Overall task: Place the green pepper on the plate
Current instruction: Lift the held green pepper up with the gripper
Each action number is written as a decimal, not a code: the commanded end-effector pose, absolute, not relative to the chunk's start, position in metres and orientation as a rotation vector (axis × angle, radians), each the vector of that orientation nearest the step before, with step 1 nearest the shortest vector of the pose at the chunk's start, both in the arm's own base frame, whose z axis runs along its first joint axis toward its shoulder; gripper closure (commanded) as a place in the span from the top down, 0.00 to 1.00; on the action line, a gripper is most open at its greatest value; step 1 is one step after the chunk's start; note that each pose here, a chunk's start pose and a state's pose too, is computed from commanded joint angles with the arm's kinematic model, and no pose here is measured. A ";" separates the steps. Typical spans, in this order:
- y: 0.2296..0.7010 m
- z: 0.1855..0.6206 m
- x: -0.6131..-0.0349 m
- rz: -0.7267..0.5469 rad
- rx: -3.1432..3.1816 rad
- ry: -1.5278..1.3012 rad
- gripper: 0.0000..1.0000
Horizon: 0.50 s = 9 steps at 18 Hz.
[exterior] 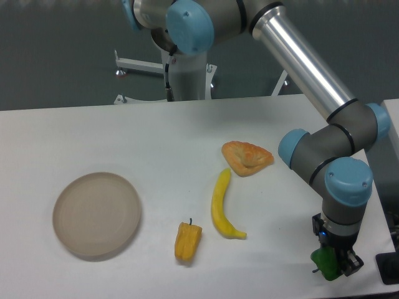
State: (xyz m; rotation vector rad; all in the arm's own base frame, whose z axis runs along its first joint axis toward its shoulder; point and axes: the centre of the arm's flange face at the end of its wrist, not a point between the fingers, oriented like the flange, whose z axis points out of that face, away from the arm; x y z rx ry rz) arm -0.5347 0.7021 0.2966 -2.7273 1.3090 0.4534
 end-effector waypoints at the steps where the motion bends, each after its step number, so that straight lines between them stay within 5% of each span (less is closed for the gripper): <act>1: 0.703 0.294 -0.533 0.448 -2.728 1.307 0.45; 9: 0.690 0.320 -0.512 0.401 -2.755 1.260 0.45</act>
